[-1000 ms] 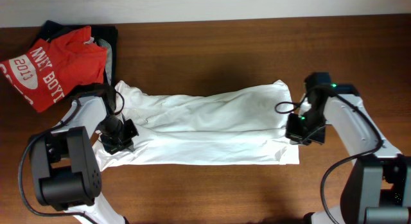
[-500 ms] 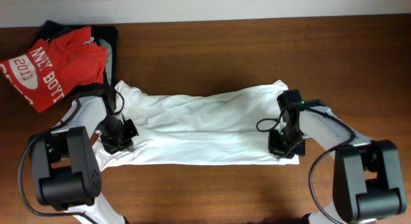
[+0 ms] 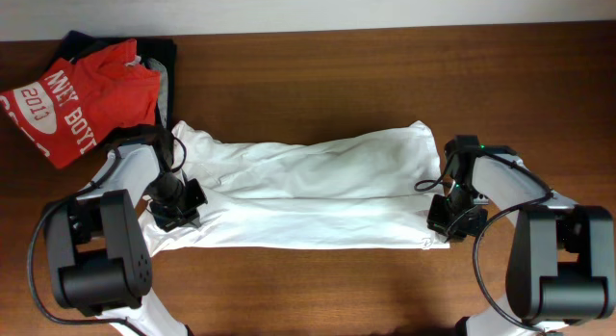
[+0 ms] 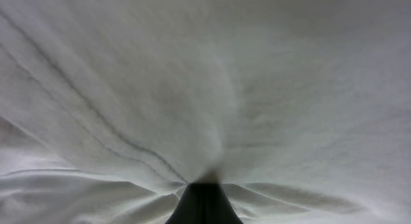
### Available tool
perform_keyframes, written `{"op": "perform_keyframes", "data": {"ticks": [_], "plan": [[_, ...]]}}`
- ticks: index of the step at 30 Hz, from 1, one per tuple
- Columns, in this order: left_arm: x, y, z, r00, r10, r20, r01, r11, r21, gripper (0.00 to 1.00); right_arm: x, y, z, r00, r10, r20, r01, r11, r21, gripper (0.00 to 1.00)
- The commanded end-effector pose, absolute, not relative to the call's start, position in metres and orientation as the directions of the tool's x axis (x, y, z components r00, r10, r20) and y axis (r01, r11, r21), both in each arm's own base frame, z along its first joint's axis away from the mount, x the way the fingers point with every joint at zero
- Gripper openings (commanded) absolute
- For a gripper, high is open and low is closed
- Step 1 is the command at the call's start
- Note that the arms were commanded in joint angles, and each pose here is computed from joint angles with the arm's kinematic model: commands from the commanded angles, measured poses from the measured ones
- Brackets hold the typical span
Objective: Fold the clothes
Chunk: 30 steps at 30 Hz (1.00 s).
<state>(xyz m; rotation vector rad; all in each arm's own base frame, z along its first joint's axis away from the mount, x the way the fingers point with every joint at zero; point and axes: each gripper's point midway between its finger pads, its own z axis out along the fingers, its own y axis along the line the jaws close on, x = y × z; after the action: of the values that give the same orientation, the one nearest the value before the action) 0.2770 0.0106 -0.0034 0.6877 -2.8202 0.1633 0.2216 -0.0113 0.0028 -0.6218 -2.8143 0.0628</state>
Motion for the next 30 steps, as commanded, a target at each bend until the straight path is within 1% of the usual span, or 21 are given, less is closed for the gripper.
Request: {"op": "perform_keyframes", "data": {"ticks": [1, 3, 4, 6, 7, 8, 9, 10, 11, 12, 13, 14, 15, 16, 18, 23, 26, 27, 30], "plan": [[0.266, 0.032, -0.017, -0.852, -0.456, 0.258, -0.455, 0.888, 0.066, 0.00, 0.224, -0.025, 0.006, -0.873, 0.433, 0.224, 0.410, 0.901, -0.140, 0.04], [0.268, 0.031, -0.006, -0.851, -0.455, 0.263, -0.456, 0.888, 0.064, 0.00, 0.227, -0.029, 0.016, -0.864, 0.449, 0.229, 0.425, 0.893, -0.148, 0.04], [0.271, 0.031, 0.005, -0.855, -0.454, 0.251, -0.455, 0.889, 0.059, 0.00, 0.233, -0.030, 0.028, -0.864, 0.451, 0.224, 0.427, 0.892, -0.146, 0.04], [0.275, 0.032, 0.022, -0.863, -0.455, 0.218, -0.456, 0.889, 0.047, 0.00, 0.242, -0.030, 0.044, -0.870, 0.451, 0.199, 0.431, 0.892, -0.136, 0.04], [0.278, 0.032, 0.036, -0.872, -0.456, 0.180, -0.458, 0.888, 0.033, 0.00, 0.250, -0.031, 0.055, -0.875, 0.451, 0.174, 0.434, 0.892, -0.126, 0.04], [0.281, 0.031, 0.047, -0.878, -0.455, 0.148, -0.458, 0.889, 0.015, 0.00, 0.258, -0.032, 0.064, -0.880, 0.451, 0.150, 0.438, 0.892, -0.117, 0.09], [0.284, 0.029, 0.060, -0.884, -0.456, 0.106, -0.460, 0.888, -0.014, 0.00, 0.264, -0.032, 0.071, -0.883, 0.451, 0.133, 0.440, 0.892, -0.105, 0.26], [0.286, 0.027, 0.071, -0.887, -0.456, 0.074, -0.459, 0.887, -0.039, 0.01, 0.269, -0.031, 0.076, -0.884, 0.451, 0.121, 0.442, 0.892, -0.093, 0.49], [0.288, 0.026, 0.078, -0.889, -0.456, 0.045, -0.458, 0.887, -0.057, 0.14, 0.275, -0.029, 0.079, -0.886, 0.451, 0.109, 0.445, 0.892, -0.076, 0.69], [0.298, 0.025, 0.090, -0.890, -0.455, -0.021, -0.452, 0.887, -0.096, 0.35, 0.279, -0.027, 0.081, -0.888, 0.449, 0.103, 0.445, 0.894, -0.056, 0.89], [0.307, 0.024, 0.097, -0.890, -0.450, -0.069, -0.440, 0.889, -0.124, 0.54, 0.281, -0.023, 0.081, -0.891, 0.443, 0.103, 0.442, 0.896, -0.035, 0.92], [0.322, 0.016, 0.103, -0.914, -0.386, -0.125, -0.360, 0.913, -0.192, 0.71, 0.282, -0.020, 0.081, -0.890, 0.443, 0.107, 0.444, 0.896, -0.016, 0.92], [0.330, 0.008, 0.107, -0.925, -0.351, -0.148, -0.311, 0.920, -0.239, 0.76, 0.283, -0.018, 0.081, -0.890, 0.442, 0.109, 0.444, 0.896, -0.008, 0.92], [0.339, -0.003, 0.111, -0.935, -0.310, -0.172, -0.248, 0.919, -0.306, 0.78, 0.283, -0.018, 0.081, -0.891, 0.440, 0.109, 0.442, 0.897, -0.006, 0.92], [0.346, -0.010, 0.112, -0.938, -0.292, -0.187, -0.217, 0.915, -0.340, 0.79, 0.283, -0.018, 0.081, -0.892, 0.440, 0.108, 0.442, 0.897, -0.006, 0.92], [0.361, -0.036, 0.096, -0.958, -0.224, -0.181, -0.153, 0.929, -0.338, 0.78, 0.283, -0.016, 0.081, -0.891, 0.440, 0.112, 0.443, 0.896, 0.005, 0.92], [0.375, -0.063, 0.083, -0.971, -0.151, -0.183, -0.083, 0.939, -0.334, 0.78, 0.281, -0.016, 0.079, -0.890, 0.439, 0.120, 0.442, 0.897, 0.001, 0.92], [0.378, -0.069, 0.076, -0.975, -0.146, -0.170, -0.087, 0.946, -0.313, 0.79, 0.279, -0.016, 0.078, -0.890, 0.439, 0.125, 0.442, 0.897, -0.001, 0.92], [0.379, -0.071, 0.055, -0.972, -0.203, -0.121, -0.168, 0.953, -0.251, 0.78, 0.275, -0.016, 0.074, -0.897, 0.419, 0.138, 0.423, 0.906, -0.003, 0.92]]}}
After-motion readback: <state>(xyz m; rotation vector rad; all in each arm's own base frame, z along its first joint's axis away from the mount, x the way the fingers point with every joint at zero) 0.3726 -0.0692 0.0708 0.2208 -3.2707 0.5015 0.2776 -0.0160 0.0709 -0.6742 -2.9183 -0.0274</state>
